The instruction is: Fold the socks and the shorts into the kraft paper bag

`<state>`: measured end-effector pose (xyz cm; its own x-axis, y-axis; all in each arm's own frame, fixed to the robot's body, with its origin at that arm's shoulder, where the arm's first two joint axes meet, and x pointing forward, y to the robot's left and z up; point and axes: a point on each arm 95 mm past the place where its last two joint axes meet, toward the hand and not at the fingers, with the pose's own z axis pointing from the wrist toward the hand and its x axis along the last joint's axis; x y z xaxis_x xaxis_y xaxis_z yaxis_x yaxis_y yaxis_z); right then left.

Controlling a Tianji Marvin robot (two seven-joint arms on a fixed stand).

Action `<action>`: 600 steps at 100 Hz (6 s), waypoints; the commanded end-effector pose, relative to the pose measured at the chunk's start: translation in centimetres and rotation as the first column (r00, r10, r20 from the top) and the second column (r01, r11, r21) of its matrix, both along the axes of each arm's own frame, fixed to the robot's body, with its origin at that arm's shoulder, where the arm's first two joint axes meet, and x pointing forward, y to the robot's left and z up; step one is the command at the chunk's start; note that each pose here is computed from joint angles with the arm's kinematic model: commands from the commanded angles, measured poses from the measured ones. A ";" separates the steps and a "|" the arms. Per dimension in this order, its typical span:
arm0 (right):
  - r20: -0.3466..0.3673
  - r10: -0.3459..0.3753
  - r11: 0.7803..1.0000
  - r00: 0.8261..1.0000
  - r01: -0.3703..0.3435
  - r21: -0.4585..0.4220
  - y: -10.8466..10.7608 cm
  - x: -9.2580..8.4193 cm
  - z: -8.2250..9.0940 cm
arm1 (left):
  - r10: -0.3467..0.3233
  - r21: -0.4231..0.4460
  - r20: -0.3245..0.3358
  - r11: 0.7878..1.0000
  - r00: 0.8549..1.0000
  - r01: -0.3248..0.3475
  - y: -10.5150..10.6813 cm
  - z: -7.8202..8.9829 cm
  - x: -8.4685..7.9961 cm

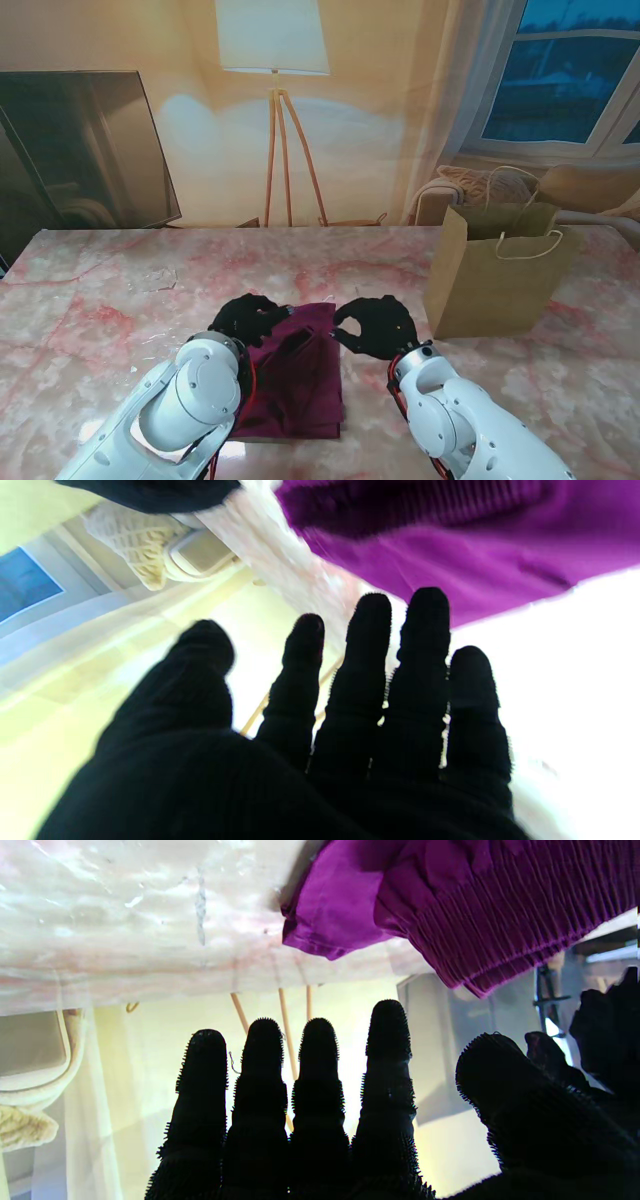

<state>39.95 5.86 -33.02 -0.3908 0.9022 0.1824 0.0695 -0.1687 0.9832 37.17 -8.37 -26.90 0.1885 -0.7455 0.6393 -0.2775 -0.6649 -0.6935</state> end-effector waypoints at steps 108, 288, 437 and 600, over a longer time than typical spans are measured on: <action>-0.189 0.187 0.957 0.964 -0.223 -0.187 4.4 0.5 -2.9 | -0.339 0.357 -0.249 0.839 0.907 0.411 5.7 -10.9 -2.2; -0.093 0.141 0.971 0.986 -0.156 -0.179 7.6 3.6 -1.6 | -0.200 0.506 -0.062 0.838 0.978 0.204 8.3 -10.1 3.0; -0.150 0.128 0.977 0.980 -0.151 -0.151 10.5 5.6 -5.2 | -0.270 0.374 0.219 0.911 0.937 0.175 7.0 -11.8 3.1; 0.278 0.278 0.960 0.919 -0.271 -0.065 4.7 0.1 -5.4 | -0.380 0.492 0.435 0.859 0.816 0.138 8.4 -9.7 -2.5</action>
<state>40.85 11.14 -37.28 -0.6390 0.7689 0.0200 -0.1939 -0.1862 0.9632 35.52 -0.09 -36.28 -0.2807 -0.9335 0.2233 0.0833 -0.2555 -0.9632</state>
